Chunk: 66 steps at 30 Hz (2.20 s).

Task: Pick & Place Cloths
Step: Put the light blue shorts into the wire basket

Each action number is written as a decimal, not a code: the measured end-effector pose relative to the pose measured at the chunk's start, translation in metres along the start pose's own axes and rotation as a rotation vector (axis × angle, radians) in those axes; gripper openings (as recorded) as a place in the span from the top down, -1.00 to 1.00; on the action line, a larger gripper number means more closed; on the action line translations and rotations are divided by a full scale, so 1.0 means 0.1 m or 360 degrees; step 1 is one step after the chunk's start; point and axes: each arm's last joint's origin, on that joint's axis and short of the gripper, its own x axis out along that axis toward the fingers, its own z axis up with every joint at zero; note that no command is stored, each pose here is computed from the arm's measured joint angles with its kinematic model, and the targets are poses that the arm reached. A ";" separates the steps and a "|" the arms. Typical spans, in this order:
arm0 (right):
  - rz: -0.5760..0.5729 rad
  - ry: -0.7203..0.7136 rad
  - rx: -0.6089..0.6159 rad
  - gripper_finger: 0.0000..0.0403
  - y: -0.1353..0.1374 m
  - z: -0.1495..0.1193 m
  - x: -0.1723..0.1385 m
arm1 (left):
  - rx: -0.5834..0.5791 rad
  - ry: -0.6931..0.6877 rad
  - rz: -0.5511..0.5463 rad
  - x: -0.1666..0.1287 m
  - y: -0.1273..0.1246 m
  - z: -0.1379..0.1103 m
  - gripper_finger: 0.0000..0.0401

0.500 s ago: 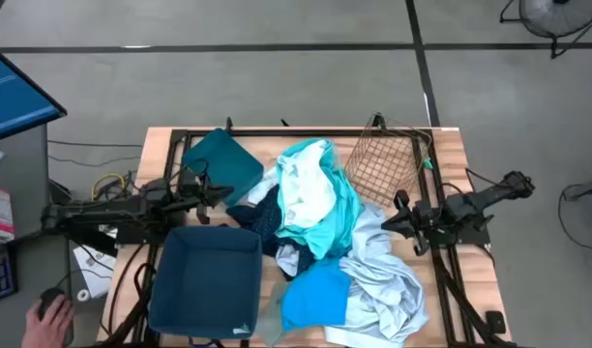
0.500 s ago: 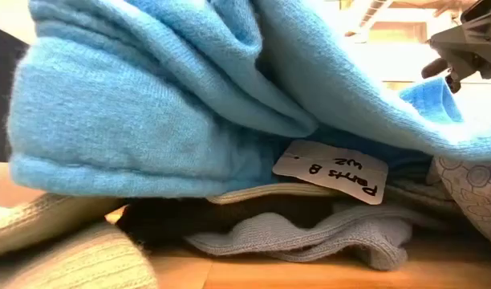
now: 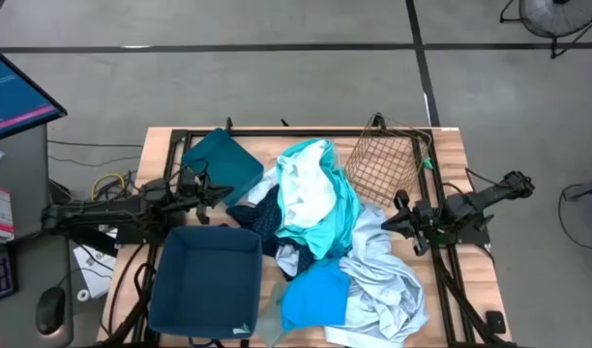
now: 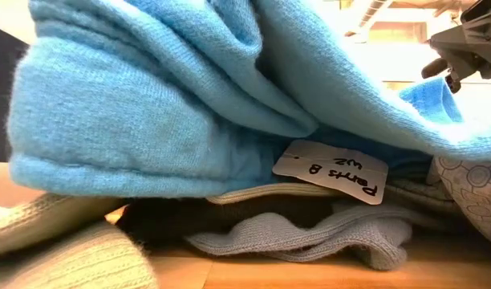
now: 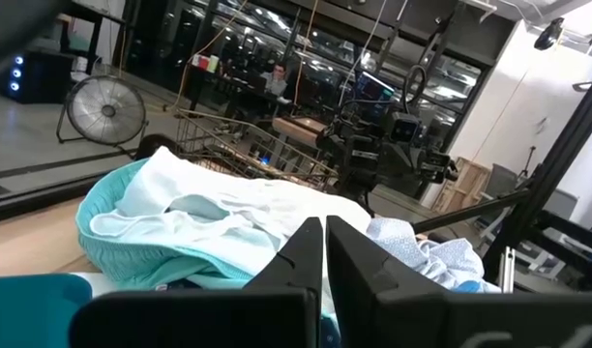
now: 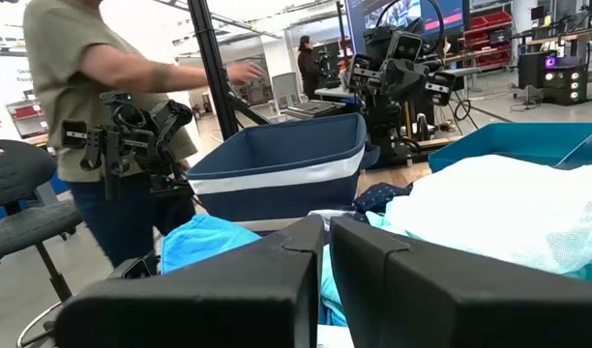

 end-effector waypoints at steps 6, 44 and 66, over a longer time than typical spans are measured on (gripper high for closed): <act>0.0000 0.0000 0.0000 0.89 0.00 0.00 0.00 | -0.0001 -0.0008 -0.0004 0.00 0.00 0.00 0.99; 0.0000 0.0000 -0.0001 0.89 0.00 0.00 0.00 | -0.0003 -0.0020 -0.0008 0.00 0.00 0.01 0.99; 0.0000 0.0000 -0.0001 0.89 0.00 0.00 0.00 | -0.0006 -0.0046 -0.0018 0.00 -0.01 0.03 0.99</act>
